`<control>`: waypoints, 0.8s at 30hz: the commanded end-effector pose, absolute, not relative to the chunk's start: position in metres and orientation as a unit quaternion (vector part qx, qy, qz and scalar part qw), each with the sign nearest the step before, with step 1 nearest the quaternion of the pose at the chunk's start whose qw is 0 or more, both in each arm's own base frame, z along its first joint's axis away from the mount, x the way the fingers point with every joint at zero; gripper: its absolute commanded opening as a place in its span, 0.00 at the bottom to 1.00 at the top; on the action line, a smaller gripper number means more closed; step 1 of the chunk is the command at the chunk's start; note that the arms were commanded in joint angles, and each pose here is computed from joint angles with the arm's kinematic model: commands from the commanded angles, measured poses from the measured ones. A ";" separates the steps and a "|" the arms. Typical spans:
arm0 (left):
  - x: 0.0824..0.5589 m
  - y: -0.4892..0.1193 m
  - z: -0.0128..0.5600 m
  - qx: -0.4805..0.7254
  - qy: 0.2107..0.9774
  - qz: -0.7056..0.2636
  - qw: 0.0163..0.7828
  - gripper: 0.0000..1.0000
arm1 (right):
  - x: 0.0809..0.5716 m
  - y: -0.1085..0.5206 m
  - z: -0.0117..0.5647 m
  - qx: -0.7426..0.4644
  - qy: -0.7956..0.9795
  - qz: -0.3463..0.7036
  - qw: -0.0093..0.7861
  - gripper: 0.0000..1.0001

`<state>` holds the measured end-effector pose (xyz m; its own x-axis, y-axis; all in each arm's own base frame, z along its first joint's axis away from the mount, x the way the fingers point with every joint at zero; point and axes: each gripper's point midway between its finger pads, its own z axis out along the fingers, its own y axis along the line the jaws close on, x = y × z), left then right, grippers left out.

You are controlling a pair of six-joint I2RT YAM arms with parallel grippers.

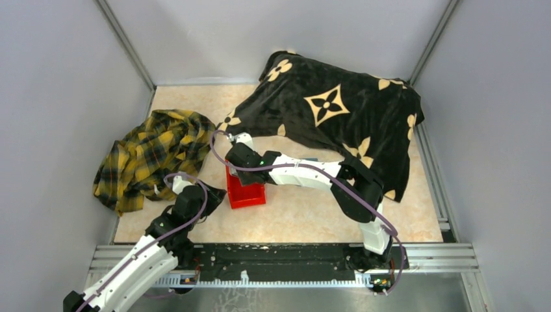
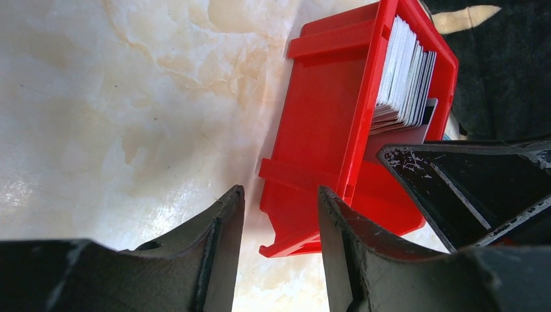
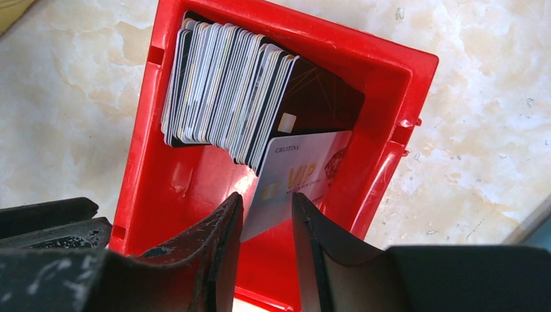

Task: Put the credit cards into the card holder
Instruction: Pick up the credit card from the storage box.

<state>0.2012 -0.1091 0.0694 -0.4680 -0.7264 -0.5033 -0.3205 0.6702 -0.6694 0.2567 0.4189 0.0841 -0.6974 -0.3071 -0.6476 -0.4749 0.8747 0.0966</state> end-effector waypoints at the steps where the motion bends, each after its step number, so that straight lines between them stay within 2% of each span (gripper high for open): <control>1: 0.201 -0.114 0.072 -0.319 0.815 -0.268 0.404 0.52 | 0.259 0.426 0.123 -0.203 0.898 0.143 0.362 0.33; 6: 0.200 -0.114 0.071 -0.319 0.815 -0.268 0.403 0.51 | 0.258 0.425 0.126 -0.209 0.896 0.138 0.367 0.25; 20: 0.198 -0.110 0.076 -0.322 0.812 -0.264 0.408 0.52 | 0.259 0.418 0.153 -0.221 0.885 0.102 0.397 0.19; 24: 0.199 -0.109 0.079 -0.321 0.811 -0.265 0.411 0.52 | 0.261 0.409 0.151 -0.222 0.886 0.076 0.399 0.12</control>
